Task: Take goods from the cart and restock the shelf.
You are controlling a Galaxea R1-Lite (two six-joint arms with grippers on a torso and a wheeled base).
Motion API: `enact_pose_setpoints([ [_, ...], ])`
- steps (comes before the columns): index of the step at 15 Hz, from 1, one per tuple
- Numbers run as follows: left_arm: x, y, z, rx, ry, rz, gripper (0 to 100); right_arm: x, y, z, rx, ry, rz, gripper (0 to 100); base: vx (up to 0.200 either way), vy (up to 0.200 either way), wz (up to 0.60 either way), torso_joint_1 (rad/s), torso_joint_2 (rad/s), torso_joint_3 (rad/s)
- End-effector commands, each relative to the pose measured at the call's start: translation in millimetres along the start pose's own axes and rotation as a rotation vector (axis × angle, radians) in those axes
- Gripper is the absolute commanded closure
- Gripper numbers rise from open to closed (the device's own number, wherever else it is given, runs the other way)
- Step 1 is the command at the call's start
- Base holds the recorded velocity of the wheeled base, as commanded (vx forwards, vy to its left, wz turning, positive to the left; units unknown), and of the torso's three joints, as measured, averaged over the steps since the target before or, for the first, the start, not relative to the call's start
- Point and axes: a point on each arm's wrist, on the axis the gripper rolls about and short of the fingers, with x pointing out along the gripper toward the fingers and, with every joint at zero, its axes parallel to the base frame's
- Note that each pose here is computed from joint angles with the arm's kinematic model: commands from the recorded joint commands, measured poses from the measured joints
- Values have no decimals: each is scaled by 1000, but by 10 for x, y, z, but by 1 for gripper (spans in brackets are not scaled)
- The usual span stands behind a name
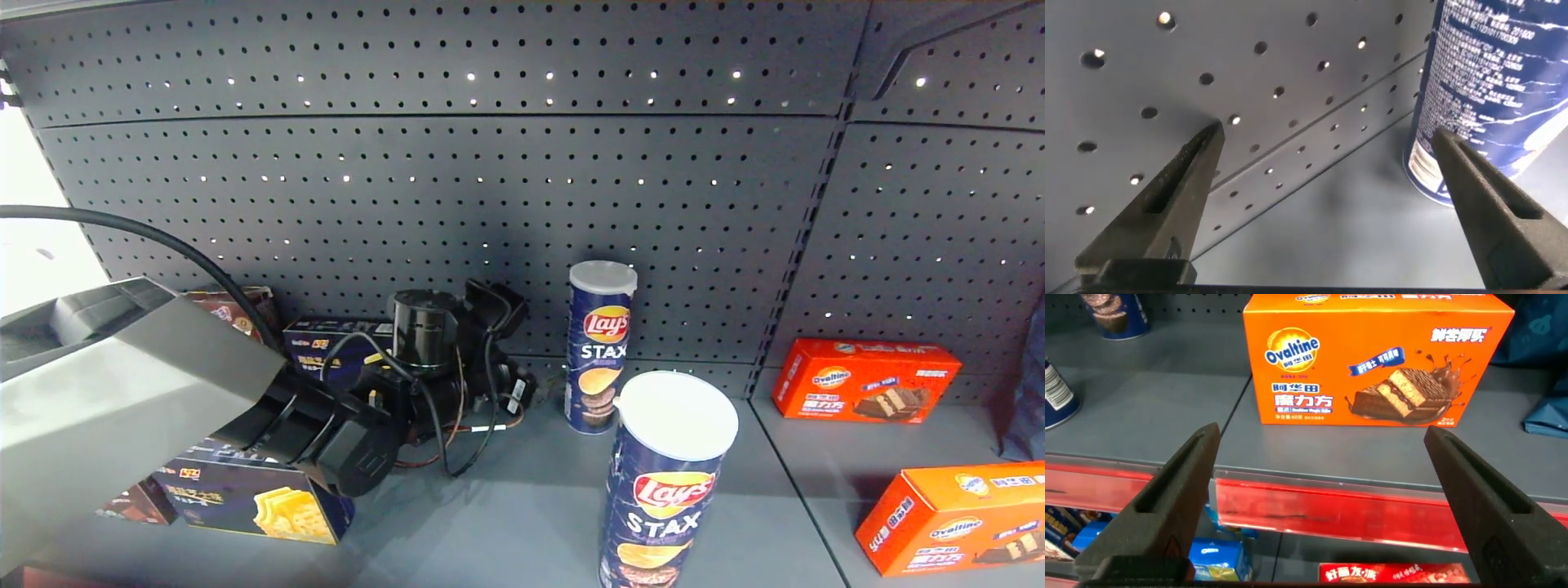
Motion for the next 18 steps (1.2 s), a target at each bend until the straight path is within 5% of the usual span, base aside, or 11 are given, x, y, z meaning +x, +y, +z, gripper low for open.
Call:
enact_pose_setpoints([
  [1, 19, -3, 8, 1, -5, 0, 0, 1, 0, -1, 0, 3, 1, 0, 0, 0, 0, 0, 0, 0],
  [5, -96, 79, 147, 0, -42, 37, 0, 1, 0, 0, 0, 1, 1, 0, 0, 0, 0, 0, 0, 0],
  [8, -624, 302, 648, -3, -136, 115, 0, 1, 0, -1, 0, 3, 1, 0, 0, 0, 0, 0, 0, 0],
  [9, -658, 309, 674, -3, -138, 119, 0, 1, 0, 0, 0, 1, 1, 0, 0, 0, 0, 0, 0, 0],
  [10, -1082, 325, 978, -1, -183, 132, 0, 1, 0, -1, 0, 3, 1, 0, 0, 0, 0, 0, 0, 0],
  [11, -1323, 319, 1067, -5, -200, 142, 0, 1, 0, -1, 0, 3, 1, 0, 0, 0, 0, 0, 0, 0],
  [15, -2394, 198, 1052, -20, -221, 268, 0, 1, 0, 0, 0, 1, 1, 0, 0, 0, 0, 0, 0, 0],
  [18, -3187, 52, 804, -39, -248, 386, 0, 1, 0, -1, 0, 3, 1, 0, 0, 0, 0, 0, 0, 0],
])
